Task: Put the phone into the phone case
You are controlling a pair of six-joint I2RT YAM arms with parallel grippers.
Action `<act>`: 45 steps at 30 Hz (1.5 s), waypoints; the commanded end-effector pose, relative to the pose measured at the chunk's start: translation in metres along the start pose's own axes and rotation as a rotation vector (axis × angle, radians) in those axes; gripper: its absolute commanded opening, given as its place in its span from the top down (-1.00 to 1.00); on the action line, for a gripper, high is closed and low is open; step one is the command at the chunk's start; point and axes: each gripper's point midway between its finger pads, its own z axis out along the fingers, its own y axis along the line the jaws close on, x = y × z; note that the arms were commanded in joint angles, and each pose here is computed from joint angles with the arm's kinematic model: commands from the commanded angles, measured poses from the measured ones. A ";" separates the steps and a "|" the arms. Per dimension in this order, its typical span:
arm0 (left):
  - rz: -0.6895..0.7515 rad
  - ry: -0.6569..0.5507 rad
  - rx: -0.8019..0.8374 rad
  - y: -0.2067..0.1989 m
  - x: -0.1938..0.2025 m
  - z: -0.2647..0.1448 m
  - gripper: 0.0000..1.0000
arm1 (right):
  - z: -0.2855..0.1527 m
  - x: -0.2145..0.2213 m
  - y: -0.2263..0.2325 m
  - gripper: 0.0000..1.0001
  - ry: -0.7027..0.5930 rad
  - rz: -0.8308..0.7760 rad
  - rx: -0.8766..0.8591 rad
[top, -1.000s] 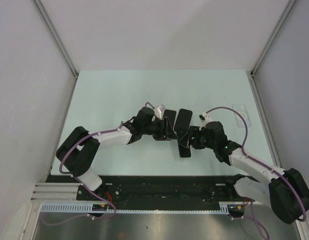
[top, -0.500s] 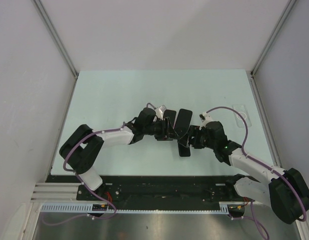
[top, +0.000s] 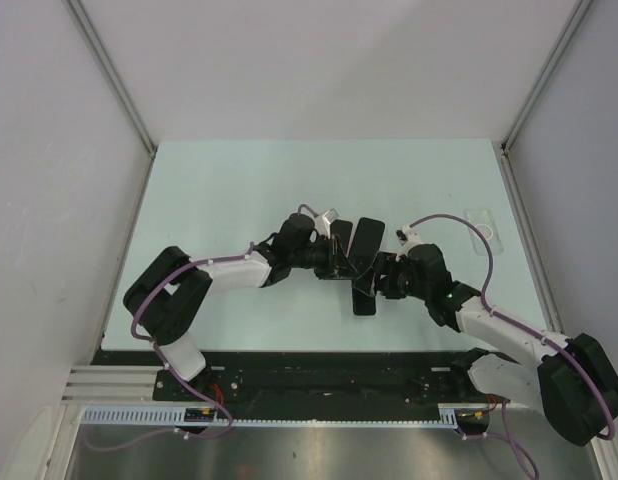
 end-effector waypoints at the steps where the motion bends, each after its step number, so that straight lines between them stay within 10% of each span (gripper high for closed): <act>1: 0.020 0.012 0.046 -0.011 0.001 0.000 0.76 | 0.002 -0.025 0.019 0.07 -0.093 -0.003 -0.062; 13: 0.077 0.012 -0.014 -0.020 0.000 -0.021 1.00 | -0.030 -0.073 -0.001 -0.59 -0.150 -0.116 0.143; 21: 0.174 -0.035 -0.159 -0.017 -0.007 -0.060 1.00 | -0.114 -0.163 -0.145 -0.48 -0.546 0.325 0.715; 30: 0.259 -0.107 -0.275 -0.006 -0.012 -0.129 1.00 | -0.179 -0.160 -0.266 -0.02 -0.692 0.814 1.108; 45: 0.396 -0.193 -0.427 0.019 -0.013 -0.196 1.00 | -0.108 -0.228 -0.322 -0.15 -0.185 0.112 0.835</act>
